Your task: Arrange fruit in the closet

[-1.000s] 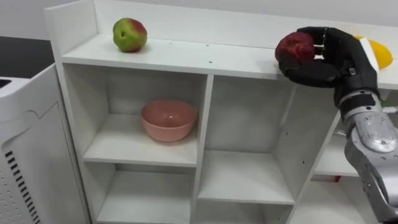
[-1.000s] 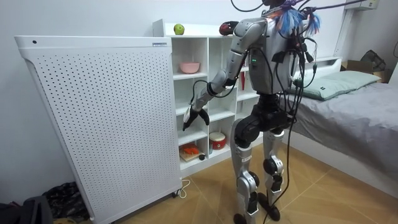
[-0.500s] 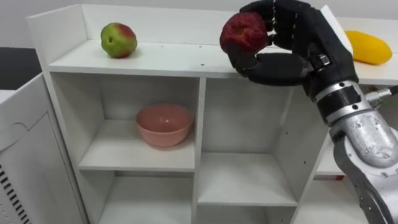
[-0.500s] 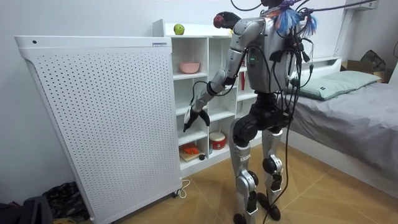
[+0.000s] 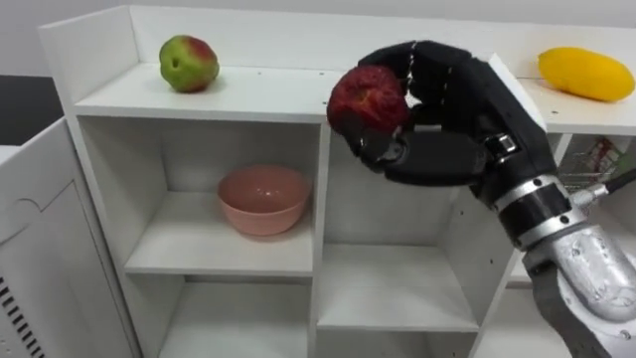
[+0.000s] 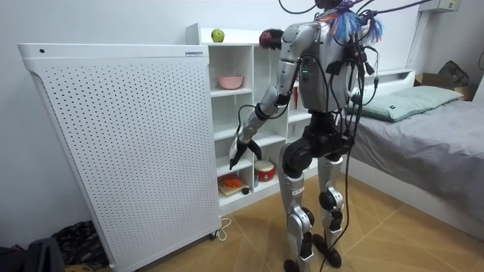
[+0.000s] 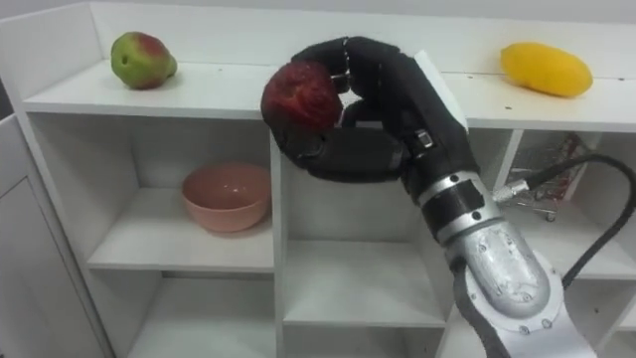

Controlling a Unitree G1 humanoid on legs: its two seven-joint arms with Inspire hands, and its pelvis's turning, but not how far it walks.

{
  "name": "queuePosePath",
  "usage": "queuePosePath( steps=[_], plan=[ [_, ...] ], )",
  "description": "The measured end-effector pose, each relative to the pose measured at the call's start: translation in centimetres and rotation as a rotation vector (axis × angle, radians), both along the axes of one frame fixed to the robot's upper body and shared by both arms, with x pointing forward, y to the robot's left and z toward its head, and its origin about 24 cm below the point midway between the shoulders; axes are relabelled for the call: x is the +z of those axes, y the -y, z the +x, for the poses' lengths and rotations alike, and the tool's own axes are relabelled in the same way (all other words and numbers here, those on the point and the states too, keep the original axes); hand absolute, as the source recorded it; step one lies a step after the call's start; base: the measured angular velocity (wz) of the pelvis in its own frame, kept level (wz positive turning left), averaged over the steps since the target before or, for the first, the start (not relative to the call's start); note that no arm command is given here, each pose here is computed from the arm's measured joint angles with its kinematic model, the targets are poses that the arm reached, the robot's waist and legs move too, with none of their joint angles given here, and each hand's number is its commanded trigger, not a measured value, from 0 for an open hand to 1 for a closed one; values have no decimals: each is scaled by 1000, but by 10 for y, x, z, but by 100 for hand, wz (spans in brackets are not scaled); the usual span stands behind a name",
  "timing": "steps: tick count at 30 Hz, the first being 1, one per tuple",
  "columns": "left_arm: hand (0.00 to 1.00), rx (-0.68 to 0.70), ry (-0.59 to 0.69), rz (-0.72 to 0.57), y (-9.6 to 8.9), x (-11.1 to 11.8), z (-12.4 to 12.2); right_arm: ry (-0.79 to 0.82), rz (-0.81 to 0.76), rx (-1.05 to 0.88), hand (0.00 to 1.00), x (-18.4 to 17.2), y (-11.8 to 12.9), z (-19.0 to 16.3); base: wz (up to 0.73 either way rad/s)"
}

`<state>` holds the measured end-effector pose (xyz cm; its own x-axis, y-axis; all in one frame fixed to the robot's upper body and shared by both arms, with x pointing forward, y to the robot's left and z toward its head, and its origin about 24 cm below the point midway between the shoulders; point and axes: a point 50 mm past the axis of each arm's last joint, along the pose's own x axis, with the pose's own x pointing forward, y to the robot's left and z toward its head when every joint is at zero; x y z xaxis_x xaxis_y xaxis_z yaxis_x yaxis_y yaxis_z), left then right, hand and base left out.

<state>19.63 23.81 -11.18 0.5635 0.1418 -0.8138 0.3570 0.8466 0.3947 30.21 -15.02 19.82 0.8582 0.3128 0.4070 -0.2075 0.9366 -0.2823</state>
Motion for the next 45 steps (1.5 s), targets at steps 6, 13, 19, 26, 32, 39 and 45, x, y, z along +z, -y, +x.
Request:
queuePosePath(
  steps=[6,13,19,26,32,39,45],
  plan=[
    [0,-9,11,23,5,-3,-1,-262,3,-46,100,-66,8,13,-2],
    [0,75,-84,-5,14,-24,-26,-622,135,-156,100,-149,21,20,1],
    [0,141,-69,-23,18,-30,-32,-840,341,-291,100,-203,42,11,16],
    [0,233,-116,130,-8,-43,-92,-989,643,-406,100,-236,62,-7,1],
    [0,230,-169,179,-12,-46,-120,-898,942,-385,100,-211,68,18,17],
    [0,175,-106,196,-4,-42,-104,-766,1275,-370,100,-176,94,39,18],
    [0,200,-61,185,-1,-39,-95,-655,1360,-351,100,-139,111,56,1]
  ],
)
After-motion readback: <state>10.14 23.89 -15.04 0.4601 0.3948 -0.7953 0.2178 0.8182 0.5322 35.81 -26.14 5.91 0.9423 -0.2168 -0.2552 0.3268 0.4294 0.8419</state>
